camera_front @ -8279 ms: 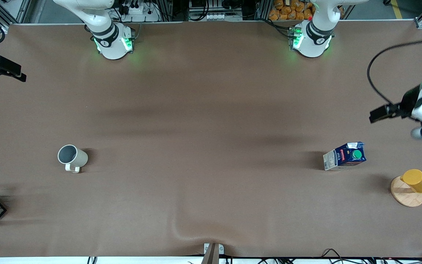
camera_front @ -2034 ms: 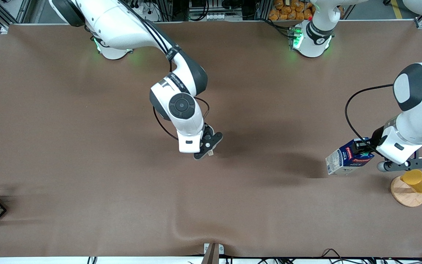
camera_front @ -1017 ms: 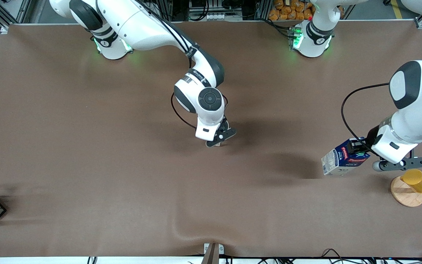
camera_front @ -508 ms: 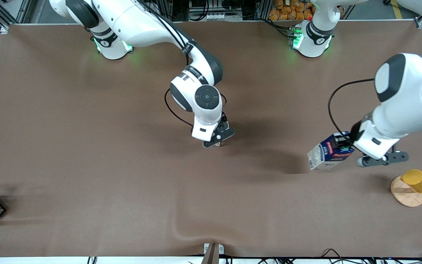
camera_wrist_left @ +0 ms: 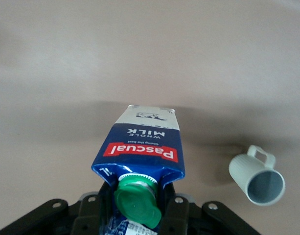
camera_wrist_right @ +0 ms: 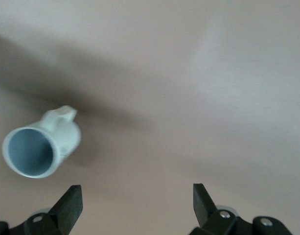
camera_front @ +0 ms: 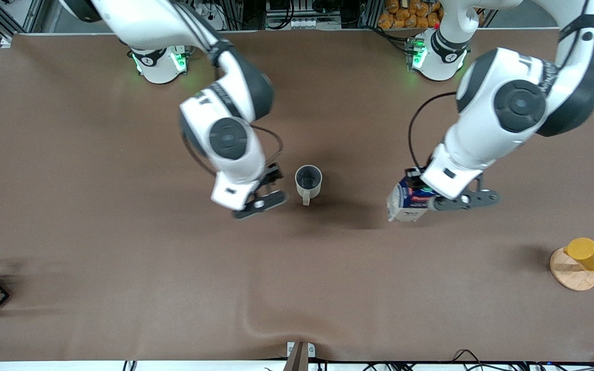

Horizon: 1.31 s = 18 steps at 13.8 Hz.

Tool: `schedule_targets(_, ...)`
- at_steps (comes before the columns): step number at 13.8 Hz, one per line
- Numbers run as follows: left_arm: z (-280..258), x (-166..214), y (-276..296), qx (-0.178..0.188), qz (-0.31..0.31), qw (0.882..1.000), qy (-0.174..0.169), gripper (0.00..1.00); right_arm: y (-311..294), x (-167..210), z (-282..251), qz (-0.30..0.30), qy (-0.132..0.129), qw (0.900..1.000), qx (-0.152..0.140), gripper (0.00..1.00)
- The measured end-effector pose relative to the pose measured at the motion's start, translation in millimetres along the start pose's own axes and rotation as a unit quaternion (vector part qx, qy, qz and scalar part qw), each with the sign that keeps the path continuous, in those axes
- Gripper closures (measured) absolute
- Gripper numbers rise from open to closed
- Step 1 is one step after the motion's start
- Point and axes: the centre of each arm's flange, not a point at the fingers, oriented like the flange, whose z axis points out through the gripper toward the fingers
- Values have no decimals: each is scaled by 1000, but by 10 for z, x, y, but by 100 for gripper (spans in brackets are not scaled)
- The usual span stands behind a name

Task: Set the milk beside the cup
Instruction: 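Release the mug with the right gripper while the left gripper lifts the carton, then move the milk carton beside the mug with the left gripper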

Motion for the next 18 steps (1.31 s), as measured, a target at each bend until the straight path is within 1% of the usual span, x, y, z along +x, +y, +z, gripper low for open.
schedule_targets(2,89,-170,214,6,19,1000,-22,59,851,-104,-287,7,6,1000,2,0)
schedule_targets(3,165,-252,316,4,28,999,-34,59,1311,-226,-442,11,4,1000,5,0)
schedule_targets(4,257,-332,416,4,38,998,-45,59,1797,-419,-623,21,-4,1000,17,0)
schedule_targets(5,349,-410,508,6,47,997,-55,59,2173,-620,-794,35,-12,999,37,0)
schedule_targets(6,439,-502,615,9,55,996,-63,59,2495,-832,-982,48,-14,997,52,0)
schedule_targets(7,532,-611,747,14,56,996,-71,59,2762,-1047,-1197,58,-11,996,60,0)
schedule_targets(9,720,-853,1066,26,39,996,-82,59,3008,-1407,-1612,76,7,995,59,0)
schedule_targets(10,817,-967,1235,29,30,996,-83,59,3051,-1572,-1785,83,10,995,57,0)
schedule_targets(13,1116,-1310,1709,34,23,995,-87,59,3207,-2067,-2118,109,-5,992,58,0)
schedule_targets(14,1197,-1437,1860,35,15,995,-87,59,3263,-2190,-2194,118,-6,991,59,0)
schedule_targets(15,1274,-1569,2011,35,5,996,-85,59,3287,-2281,-2264,123,-4,991,58,0)
schedule_targets(18,1450,-1895,2354,32,-16,996,-79,59,3293,-2397,-2365,128,4,990,55,0)
